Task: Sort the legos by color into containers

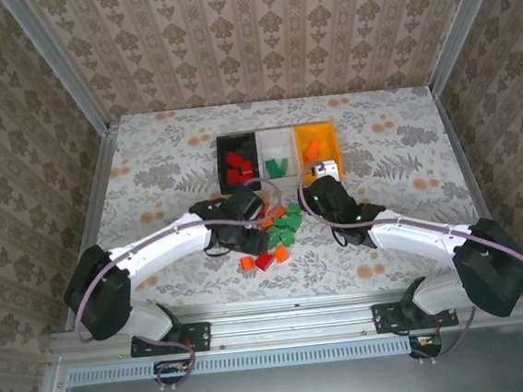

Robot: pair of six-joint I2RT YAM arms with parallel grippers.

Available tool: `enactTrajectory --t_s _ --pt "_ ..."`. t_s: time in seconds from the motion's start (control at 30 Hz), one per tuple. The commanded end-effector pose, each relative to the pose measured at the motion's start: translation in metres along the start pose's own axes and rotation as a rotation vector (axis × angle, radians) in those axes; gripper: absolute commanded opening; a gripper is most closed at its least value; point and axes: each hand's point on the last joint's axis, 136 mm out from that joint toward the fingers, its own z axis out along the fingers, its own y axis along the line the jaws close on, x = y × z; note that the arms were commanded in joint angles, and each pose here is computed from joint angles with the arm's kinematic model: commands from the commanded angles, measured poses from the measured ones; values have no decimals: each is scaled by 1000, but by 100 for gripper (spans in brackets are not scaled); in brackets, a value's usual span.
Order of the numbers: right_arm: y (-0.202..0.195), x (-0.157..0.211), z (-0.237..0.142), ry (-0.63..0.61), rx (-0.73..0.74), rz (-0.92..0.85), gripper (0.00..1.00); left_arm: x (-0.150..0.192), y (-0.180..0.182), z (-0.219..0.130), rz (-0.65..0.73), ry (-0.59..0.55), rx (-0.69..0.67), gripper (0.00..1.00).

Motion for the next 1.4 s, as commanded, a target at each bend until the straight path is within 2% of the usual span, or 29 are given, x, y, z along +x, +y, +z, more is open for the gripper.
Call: enactTrajectory --t_s 0.0,0.13,0.4,0.7,0.9,1.03,1.13,1.23,1.37 --pt "-7 -1 2 -16 39 -3 60 2 -17 1 86 -23 39 69" --pt "-11 1 3 -16 61 -11 60 9 -27 17 142 32 32 68" --pt "-13 -1 2 -22 70 -12 60 17 -33 44 148 96 49 61" --pt "-14 -2 2 -23 73 -13 60 24 -37 59 162 138 32 43" --pt "-14 -1 2 -22 72 -13 60 17 -35 44 165 100 14 23" --pt "-14 0 3 -19 69 -12 60 -7 -48 5 203 7 52 19" --pt "-12 1 4 -14 68 -12 60 -39 -45 -35 225 -90 57 19" --pt "-12 2 4 -10 65 -11 60 -84 -11 -64 149 -172 22 20" --pt "-11 1 4 -11 61 -9 60 -148 64 -70 -105 -219 -54 22"
